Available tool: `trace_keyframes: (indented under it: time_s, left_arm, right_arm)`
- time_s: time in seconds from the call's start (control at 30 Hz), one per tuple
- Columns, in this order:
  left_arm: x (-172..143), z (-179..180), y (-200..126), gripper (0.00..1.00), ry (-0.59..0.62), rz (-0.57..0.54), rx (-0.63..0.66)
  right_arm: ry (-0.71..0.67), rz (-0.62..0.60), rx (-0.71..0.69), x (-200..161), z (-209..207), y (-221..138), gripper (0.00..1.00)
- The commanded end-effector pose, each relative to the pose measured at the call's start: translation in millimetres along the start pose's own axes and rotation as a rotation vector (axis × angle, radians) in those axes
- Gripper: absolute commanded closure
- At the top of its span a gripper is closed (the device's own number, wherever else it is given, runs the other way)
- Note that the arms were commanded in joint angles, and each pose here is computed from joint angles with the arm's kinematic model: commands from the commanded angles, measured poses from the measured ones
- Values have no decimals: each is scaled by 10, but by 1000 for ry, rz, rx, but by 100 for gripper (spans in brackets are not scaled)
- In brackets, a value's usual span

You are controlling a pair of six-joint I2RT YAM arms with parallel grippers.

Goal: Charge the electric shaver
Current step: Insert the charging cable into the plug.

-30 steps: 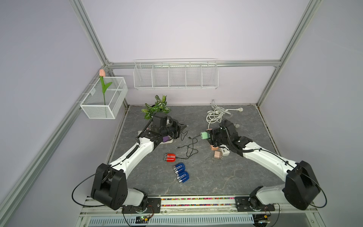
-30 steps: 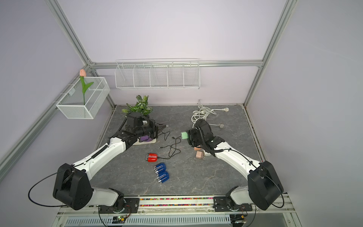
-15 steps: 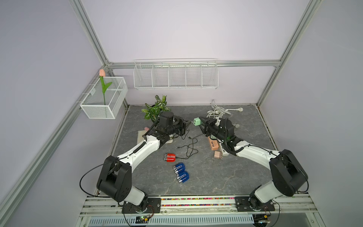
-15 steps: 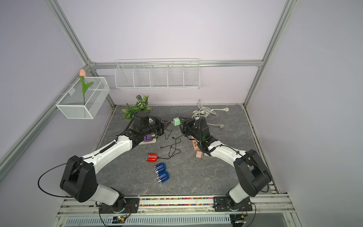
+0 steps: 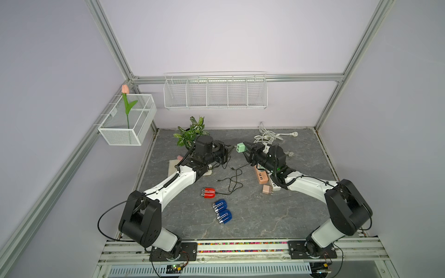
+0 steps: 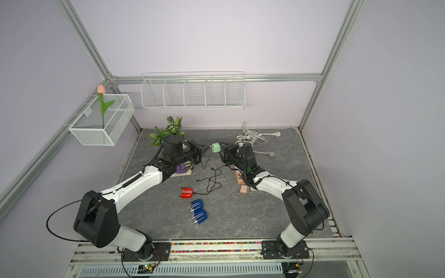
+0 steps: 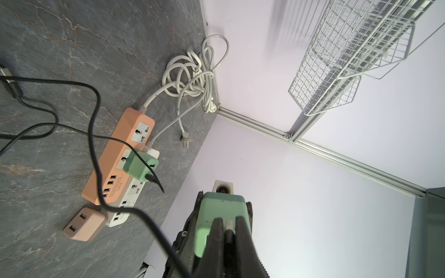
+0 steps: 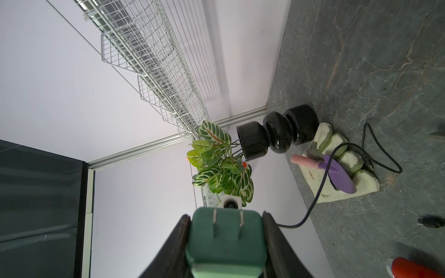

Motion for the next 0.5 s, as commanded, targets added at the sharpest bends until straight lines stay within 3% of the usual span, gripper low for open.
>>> trace_keyframes:
  time_s: [0.0,0.47]
  left_arm:
    - [-67,-141,-30,100,23,14,-31]
    - [-74,-172,-20,100,59,13,-5]
  right_arm:
    - [19,20,71,-20,168,59,88]
    - [32,36,3,-79,103,48,89]
Point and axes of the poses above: each gripper's point midway between its finger pads, its own y axis out along the fingers, its own z axis along the line the jaws close on, x = y × z, the point moved 9 cm from there along -y, back along the fingers, and after that the axes turned 5 degrees about -y, right-handed, at the moved point
